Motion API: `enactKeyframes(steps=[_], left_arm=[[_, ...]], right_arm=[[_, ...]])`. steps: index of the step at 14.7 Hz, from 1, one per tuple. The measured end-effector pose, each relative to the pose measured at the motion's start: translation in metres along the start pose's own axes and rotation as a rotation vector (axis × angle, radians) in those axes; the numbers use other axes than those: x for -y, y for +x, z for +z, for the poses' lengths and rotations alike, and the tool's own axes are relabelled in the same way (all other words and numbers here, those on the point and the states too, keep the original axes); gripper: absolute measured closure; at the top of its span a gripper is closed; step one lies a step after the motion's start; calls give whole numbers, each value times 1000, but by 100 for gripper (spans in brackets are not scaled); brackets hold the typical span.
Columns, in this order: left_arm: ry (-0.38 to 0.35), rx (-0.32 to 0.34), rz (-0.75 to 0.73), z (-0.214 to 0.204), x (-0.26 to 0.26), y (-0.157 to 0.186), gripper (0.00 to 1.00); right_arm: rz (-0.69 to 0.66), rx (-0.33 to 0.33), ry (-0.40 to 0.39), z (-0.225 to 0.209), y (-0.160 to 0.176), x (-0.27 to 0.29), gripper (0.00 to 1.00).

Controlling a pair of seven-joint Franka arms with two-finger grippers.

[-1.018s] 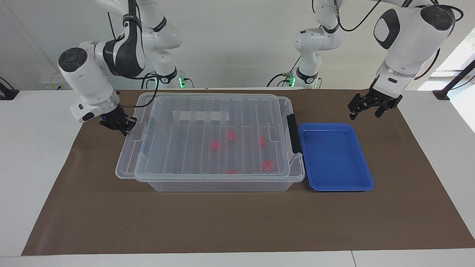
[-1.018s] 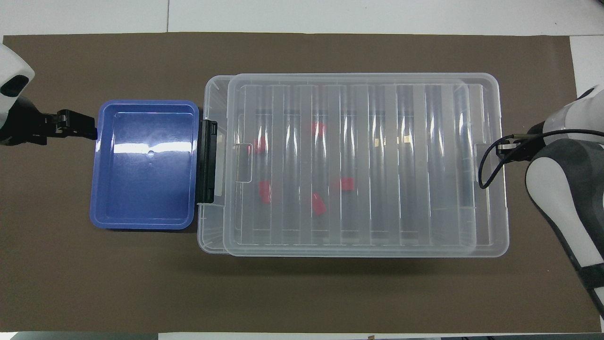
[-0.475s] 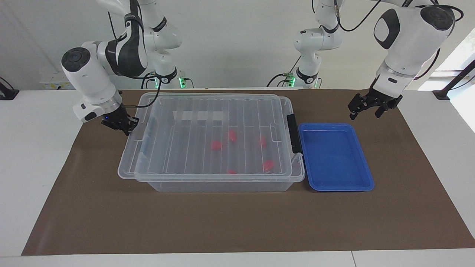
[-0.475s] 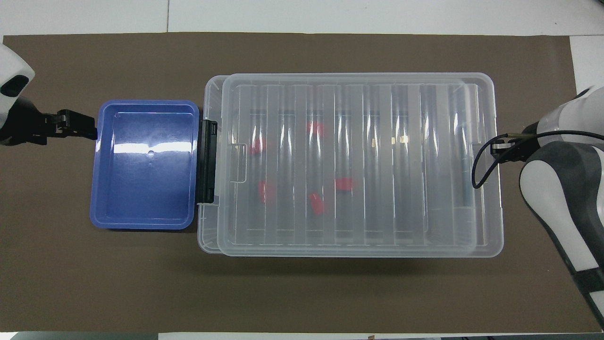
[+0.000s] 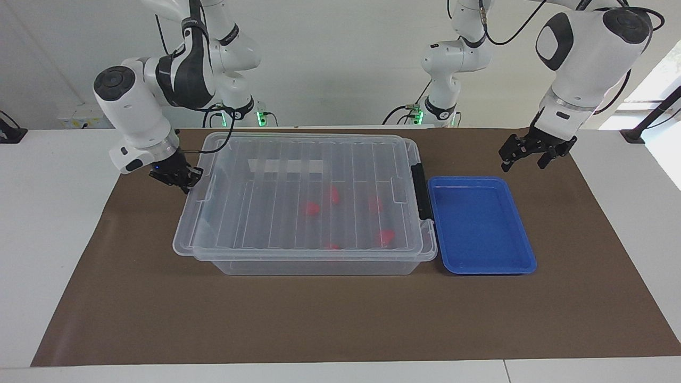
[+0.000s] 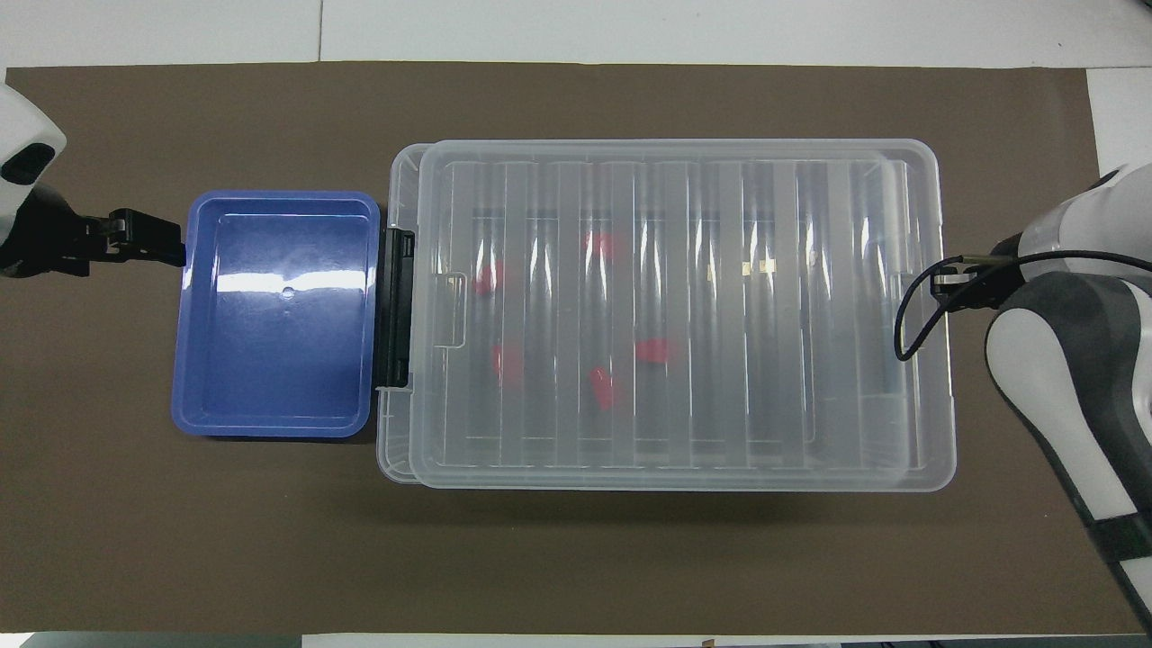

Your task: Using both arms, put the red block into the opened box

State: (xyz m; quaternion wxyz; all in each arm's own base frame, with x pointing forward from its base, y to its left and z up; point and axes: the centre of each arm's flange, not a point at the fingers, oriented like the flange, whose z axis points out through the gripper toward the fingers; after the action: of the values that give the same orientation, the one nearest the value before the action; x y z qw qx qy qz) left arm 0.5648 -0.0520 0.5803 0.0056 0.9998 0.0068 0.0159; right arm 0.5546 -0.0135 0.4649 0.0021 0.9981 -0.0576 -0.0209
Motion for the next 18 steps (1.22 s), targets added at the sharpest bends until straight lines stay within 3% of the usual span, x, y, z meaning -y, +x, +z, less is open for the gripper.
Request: enactKeyframes(steps=[11, 18], left_arm=[[0, 0, 0, 0, 0, 0, 0], [0, 0, 0, 0, 0, 0, 0]], right_arm=[[-47, 3, 3, -7, 0, 6, 99], [-56, 43, 2, -94, 0, -13, 99]])
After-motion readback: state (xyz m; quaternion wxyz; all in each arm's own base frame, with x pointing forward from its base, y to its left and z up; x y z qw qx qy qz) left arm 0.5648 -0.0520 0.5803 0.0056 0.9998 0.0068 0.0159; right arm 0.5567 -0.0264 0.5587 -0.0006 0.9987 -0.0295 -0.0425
